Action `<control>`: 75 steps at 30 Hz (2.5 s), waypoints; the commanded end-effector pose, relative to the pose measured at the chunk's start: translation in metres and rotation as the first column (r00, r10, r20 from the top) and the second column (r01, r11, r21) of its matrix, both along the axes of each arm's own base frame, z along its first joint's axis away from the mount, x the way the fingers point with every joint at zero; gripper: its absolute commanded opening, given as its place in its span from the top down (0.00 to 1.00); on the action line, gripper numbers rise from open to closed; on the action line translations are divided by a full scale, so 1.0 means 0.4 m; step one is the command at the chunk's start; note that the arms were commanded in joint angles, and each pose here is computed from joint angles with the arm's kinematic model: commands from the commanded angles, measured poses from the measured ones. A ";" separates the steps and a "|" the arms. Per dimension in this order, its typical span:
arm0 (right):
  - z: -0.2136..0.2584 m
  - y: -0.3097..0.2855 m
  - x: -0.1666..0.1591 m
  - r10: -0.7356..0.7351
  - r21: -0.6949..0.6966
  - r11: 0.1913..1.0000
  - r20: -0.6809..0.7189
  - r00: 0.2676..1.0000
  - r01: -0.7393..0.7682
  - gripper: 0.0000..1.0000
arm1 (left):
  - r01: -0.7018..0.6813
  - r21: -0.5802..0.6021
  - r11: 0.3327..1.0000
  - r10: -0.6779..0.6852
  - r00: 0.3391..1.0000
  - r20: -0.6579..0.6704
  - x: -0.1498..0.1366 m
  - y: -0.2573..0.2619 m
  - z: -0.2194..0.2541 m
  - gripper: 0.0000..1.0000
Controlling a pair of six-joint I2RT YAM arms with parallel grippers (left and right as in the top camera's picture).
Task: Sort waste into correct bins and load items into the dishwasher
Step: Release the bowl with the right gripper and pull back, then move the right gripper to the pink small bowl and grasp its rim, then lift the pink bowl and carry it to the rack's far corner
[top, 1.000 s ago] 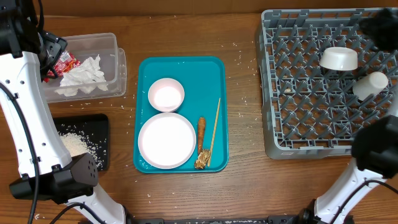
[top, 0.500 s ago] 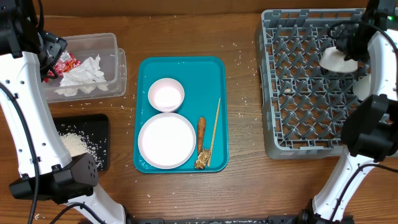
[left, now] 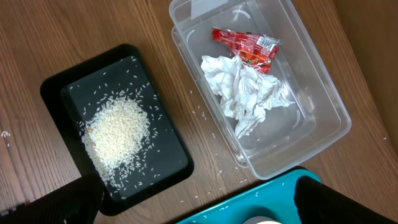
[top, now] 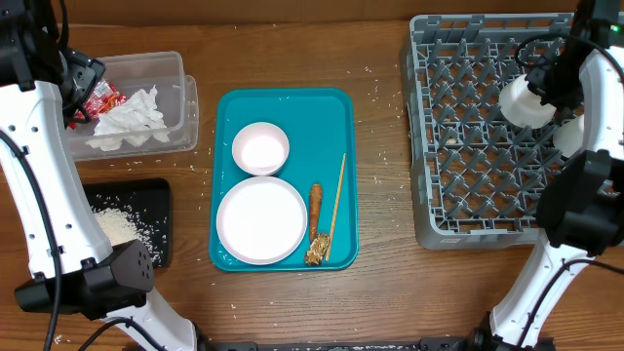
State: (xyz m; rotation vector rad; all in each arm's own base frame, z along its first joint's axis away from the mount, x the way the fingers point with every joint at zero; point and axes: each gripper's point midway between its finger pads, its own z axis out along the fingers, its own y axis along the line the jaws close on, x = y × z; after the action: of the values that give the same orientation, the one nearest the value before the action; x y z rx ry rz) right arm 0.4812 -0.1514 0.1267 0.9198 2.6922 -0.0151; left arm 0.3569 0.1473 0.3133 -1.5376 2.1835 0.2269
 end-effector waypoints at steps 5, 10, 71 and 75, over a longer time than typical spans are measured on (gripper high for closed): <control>0.311 0.298 0.004 0.292 0.148 0.924 0.327 0.899 -0.354 0.68 | -0.006 0.002 1.000 0.006 1.000 0.013 -0.004 -0.006 0.009 0.00; 0.321 0.547 -0.003 0.479 0.146 0.822 0.347 0.806 -0.551 0.53 | -0.006 0.002 1.000 0.006 1.000 0.013 -0.004 -0.006 0.009 0.00; -0.201 1.486 -0.271 0.990 -0.127 0.120 0.084 0.110 -0.985 0.90 | -0.006 0.002 1.000 0.006 1.000 0.013 -0.004 -0.006 0.009 0.00; -0.154 1.488 -0.253 0.986 -0.134 0.143 0.108 0.129 -0.981 0.94 | -0.006 0.002 1.000 0.006 1.000 0.013 -0.004 -0.006 0.009 0.00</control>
State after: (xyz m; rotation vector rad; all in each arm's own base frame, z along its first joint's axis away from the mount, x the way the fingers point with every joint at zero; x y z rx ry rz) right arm 0.3672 0.4393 0.0424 -1.0992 2.5502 0.2718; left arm 0.3568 0.1473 0.3132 -1.5377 2.1839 0.2271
